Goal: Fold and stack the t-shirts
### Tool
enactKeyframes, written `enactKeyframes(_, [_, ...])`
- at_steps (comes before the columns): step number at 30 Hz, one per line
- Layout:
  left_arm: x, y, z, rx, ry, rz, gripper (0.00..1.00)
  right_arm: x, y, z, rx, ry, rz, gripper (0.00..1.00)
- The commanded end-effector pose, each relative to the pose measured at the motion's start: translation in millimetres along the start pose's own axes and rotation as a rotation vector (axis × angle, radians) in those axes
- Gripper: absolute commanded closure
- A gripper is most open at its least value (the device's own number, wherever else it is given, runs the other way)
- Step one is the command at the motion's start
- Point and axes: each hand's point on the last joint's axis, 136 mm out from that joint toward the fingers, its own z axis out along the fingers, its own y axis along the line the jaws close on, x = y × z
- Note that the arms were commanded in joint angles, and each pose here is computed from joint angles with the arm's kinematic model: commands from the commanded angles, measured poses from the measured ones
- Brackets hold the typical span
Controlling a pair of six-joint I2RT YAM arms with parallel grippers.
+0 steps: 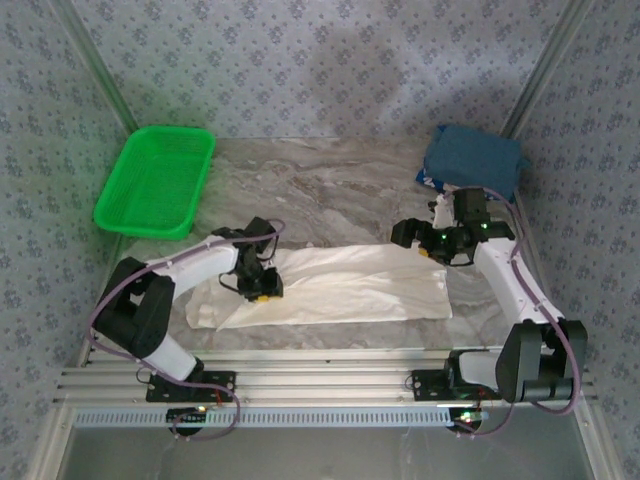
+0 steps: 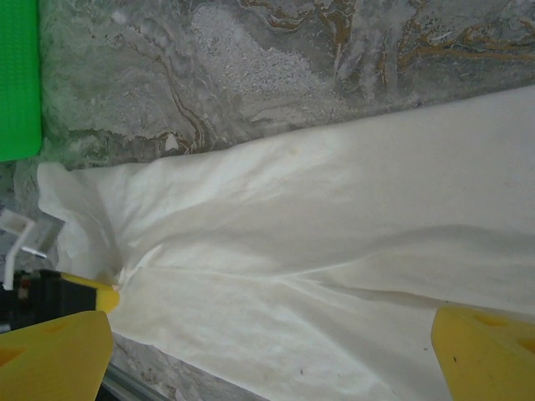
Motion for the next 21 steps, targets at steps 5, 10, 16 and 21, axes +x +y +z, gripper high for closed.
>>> enactKeyframes(5, [-1,-37,-29,0.181,-0.081,-0.027,0.64,-14,7,-3,-0.013,-0.018,-0.038,0.0])
enactKeyframes(10, [-15,-31,-54,0.198,-0.188,-0.031,0.55,-16,6,0,-0.014,-0.01,-0.041,0.0])
enactKeyframes(16, [-39,56,-61,-0.035,-0.266,-0.291,0.56,-15,6,2,-0.02,-0.007,-0.033,0.0])
enactKeyframes(21, [-55,36,-45,0.016,-0.251,-0.214,0.58,-12,6,1,-0.018,0.001,-0.036,0.0])
